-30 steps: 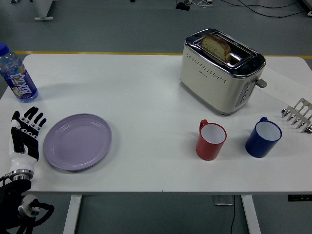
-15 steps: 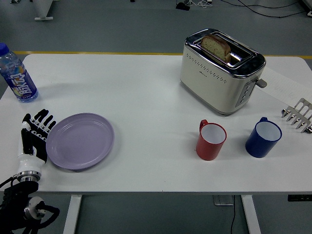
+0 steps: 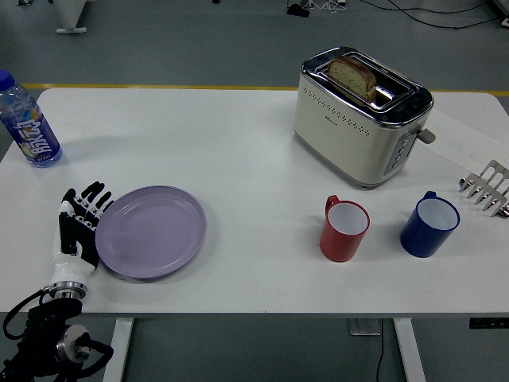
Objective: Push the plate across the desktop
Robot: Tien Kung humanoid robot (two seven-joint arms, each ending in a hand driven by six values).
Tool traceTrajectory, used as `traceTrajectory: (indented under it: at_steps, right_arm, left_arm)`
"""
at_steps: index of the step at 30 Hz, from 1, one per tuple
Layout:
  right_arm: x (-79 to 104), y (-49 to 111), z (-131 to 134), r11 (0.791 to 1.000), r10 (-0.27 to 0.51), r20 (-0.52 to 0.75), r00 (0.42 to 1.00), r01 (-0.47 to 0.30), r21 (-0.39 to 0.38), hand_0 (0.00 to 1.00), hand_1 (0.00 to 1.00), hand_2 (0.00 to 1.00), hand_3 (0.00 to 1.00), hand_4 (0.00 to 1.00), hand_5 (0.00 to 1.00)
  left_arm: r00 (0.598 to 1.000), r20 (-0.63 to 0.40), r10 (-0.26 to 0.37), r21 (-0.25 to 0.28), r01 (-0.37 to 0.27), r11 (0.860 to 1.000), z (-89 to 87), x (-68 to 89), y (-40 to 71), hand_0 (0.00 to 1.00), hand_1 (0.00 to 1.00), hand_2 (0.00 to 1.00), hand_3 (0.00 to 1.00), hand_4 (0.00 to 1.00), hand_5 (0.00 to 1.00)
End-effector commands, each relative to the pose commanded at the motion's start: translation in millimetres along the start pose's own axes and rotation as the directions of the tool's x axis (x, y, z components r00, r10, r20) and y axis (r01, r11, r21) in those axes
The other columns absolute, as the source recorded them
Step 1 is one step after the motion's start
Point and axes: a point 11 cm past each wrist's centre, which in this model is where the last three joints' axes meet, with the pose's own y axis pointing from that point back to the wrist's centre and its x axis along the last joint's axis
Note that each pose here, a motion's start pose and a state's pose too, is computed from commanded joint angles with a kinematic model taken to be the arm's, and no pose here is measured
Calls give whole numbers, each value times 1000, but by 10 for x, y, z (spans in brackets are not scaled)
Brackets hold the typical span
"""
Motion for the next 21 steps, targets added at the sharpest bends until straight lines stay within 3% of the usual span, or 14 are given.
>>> traceTrajectory:
  at_steps: [21]
  right_arm:
    - [34,-2,18,1000,5,-4,1000,-5,-1,573,560,683,593,393,408]
  left_arm:
    - [990,-42,-133,89,136,987,-316,-496,159,765,797,800,669,492,998]
